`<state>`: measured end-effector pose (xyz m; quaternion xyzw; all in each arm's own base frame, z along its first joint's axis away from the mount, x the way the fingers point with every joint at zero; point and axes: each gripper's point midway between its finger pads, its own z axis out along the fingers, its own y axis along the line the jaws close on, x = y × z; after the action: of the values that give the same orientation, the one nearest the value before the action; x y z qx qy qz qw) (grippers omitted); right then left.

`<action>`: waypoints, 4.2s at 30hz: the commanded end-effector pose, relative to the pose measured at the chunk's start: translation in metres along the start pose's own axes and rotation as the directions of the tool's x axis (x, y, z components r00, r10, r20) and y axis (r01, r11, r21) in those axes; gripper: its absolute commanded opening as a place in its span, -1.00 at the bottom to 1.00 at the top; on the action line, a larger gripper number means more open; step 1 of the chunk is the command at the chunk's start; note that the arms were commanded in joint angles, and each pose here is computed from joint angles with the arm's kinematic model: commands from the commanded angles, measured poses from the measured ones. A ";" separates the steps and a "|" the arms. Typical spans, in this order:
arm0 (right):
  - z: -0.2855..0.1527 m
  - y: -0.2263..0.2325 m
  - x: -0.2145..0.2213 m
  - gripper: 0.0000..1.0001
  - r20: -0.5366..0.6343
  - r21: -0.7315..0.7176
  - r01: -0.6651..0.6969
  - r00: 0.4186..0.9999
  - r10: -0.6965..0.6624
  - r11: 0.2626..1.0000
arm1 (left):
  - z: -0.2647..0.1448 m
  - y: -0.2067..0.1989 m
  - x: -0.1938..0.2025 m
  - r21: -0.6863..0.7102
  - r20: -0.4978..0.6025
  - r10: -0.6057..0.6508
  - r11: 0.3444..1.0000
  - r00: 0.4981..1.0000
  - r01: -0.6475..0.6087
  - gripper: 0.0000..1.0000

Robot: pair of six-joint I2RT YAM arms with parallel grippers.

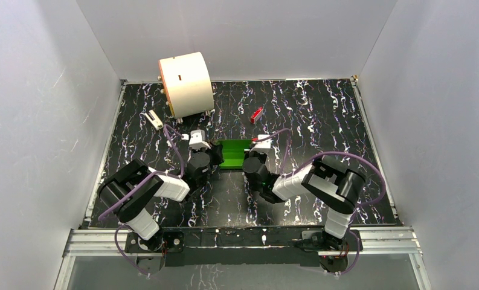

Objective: Fold the paper box

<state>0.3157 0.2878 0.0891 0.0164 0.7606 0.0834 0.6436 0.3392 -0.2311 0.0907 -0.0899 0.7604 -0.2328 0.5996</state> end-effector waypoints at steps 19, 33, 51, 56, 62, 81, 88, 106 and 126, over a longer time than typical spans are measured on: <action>-0.037 0.006 0.043 -0.95 -0.044 -0.085 0.038 0.998 -0.042 0.996 | -0.050 0.019 0.055 -0.006 -0.151 -0.013 1.000 0.988 0.012 -0.88; -0.042 0.005 0.056 -0.91 -0.043 -0.113 0.088 0.995 -0.093 0.990 | -0.065 0.028 0.072 -0.028 -0.195 -0.050 0.999 0.980 0.045 -0.78; -0.040 -0.001 0.065 -0.92 -0.032 -0.093 0.149 0.988 -0.152 0.984 | -0.109 0.028 0.020 -0.011 -0.148 -0.163 0.987 0.976 0.163 0.15; -0.039 0.001 0.067 -0.92 -0.031 -0.096 0.154 0.987 -0.158 0.983 | -0.116 0.032 -0.012 -0.042 -0.081 -0.144 0.989 0.986 0.141 0.48; -0.038 0.001 0.070 -0.92 -0.032 -0.099 0.163 0.985 -0.167 0.982 | -0.102 0.034 -0.042 -0.110 -0.059 -0.078 0.991 0.995 0.071 0.54; -0.037 0.013 0.071 -0.90 -0.026 -0.143 0.193 0.980 -0.198 0.971 | -0.043 0.039 0.029 -0.114 -0.438 -0.100 0.992 0.894 0.055 0.35; -0.038 0.016 0.075 -0.75 -0.038 -0.166 0.206 0.976 -0.215 0.964 | -0.046 0.055 0.062 -0.149 -0.503 -0.114 0.988 0.857 0.044 0.22; -0.056 -0.004 0.093 0.07 -0.175 -0.176 0.237 0.948 -0.267 0.956 | -0.045 0.079 0.104 -0.229 -0.583 -0.138 0.974 0.801 0.002 -0.10; -0.104 -0.018 0.053 0.76 -0.300 -0.330 0.251 0.886 -0.353 0.910 | -0.046 0.085 0.108 -0.238 -0.593 -0.141 0.971 0.793 -0.006 -0.13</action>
<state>0.2160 0.2742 0.0363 -0.1804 0.8342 0.0902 0.5132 0.3270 -0.2234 0.0293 -0.1226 0.8679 -0.2732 0.3964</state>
